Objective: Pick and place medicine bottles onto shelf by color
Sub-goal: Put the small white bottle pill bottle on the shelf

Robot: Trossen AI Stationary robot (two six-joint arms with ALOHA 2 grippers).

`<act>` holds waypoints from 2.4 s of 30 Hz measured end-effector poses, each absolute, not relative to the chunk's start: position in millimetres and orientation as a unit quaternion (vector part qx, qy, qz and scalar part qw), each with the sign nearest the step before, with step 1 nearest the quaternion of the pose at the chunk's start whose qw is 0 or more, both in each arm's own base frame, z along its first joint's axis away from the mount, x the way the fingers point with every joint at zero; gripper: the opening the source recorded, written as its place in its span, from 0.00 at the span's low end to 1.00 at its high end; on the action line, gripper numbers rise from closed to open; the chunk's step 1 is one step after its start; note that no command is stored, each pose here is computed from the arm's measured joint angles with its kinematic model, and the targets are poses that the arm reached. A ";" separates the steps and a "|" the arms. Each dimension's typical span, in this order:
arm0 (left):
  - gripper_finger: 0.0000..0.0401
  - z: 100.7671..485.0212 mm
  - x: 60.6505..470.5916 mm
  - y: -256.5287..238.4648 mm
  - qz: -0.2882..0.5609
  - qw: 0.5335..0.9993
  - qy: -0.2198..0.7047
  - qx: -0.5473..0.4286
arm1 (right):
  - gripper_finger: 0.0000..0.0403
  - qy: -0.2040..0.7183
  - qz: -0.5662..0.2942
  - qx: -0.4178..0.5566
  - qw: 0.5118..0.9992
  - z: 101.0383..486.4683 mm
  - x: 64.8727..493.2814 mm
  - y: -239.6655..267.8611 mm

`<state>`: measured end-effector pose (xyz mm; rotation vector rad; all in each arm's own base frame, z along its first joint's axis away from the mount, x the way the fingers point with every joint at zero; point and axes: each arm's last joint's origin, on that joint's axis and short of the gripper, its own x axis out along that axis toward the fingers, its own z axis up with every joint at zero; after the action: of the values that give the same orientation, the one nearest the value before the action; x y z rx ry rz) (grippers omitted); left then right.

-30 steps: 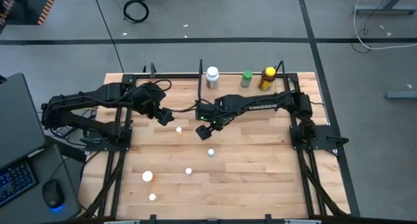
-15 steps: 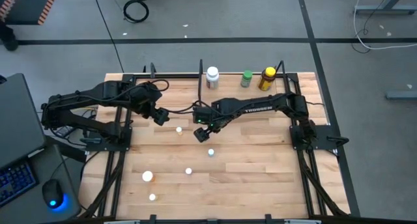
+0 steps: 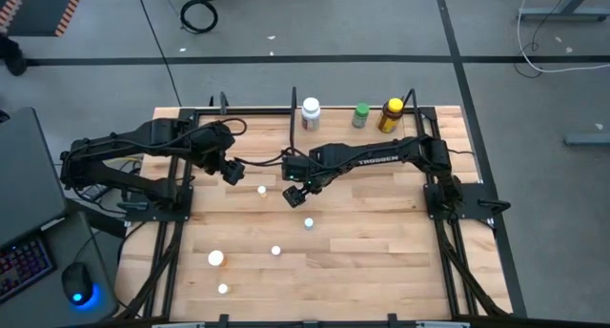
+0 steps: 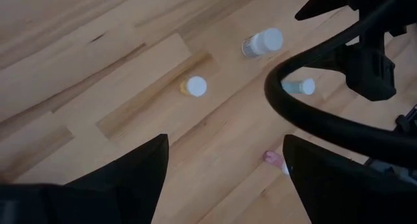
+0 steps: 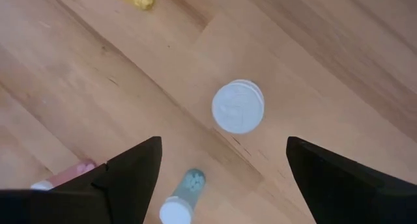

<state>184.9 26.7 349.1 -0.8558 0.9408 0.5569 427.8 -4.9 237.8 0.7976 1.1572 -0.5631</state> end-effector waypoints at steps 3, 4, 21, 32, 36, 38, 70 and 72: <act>0.76 349.1 184.9 26.7 0.257 0.769 0.433 -0.394 | 0.83 0.524 -0.255 0.362 0.727 237.9 427.9 -4.8; 0.76 349.1 184.9 26.7 0.257 0.769 0.433 -0.394 | 0.83 0.525 -0.255 0.362 0.727 237.9 427.9 -4.5; 0.76 349.1 184.9 26.7 0.257 0.768 0.433 -0.395 | 0.81 0.524 -0.256 0.360 0.728 238.0 427.8 -3.8; 0.76 349.1 185.0 26.7 0.257 0.769 0.433 -0.395 | 0.79 0.522 -0.260 0.357 0.729 238.2 427.7 -4.1; 0.76 349.1 185.0 26.7 0.257 0.768 0.433 -0.395 | 0.79 0.523 -0.260 0.357 0.729 238.1 427.7 -4.1; 0.76 349.1 185.0 26.7 0.257 0.769 0.433 -0.395 | 0.79 0.523 -0.260 0.357 0.729 238.1 427.6 -4.1; 0.76 349.0 185.2 25.0 0.238 0.758 0.440 -0.419 | 0.79 0.529 -0.286 0.353 0.717 211.7 437.6 -2.1; 0.76 348.9 185.2 24.6 0.235 0.756 0.442 -0.422 | 0.79 0.529 -0.286 0.353 0.717 208.6 439.1 -2.1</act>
<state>185.2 24.6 348.9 -0.9194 0.9640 0.5117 439.1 -2.1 208.6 0.7808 1.1708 -0.6332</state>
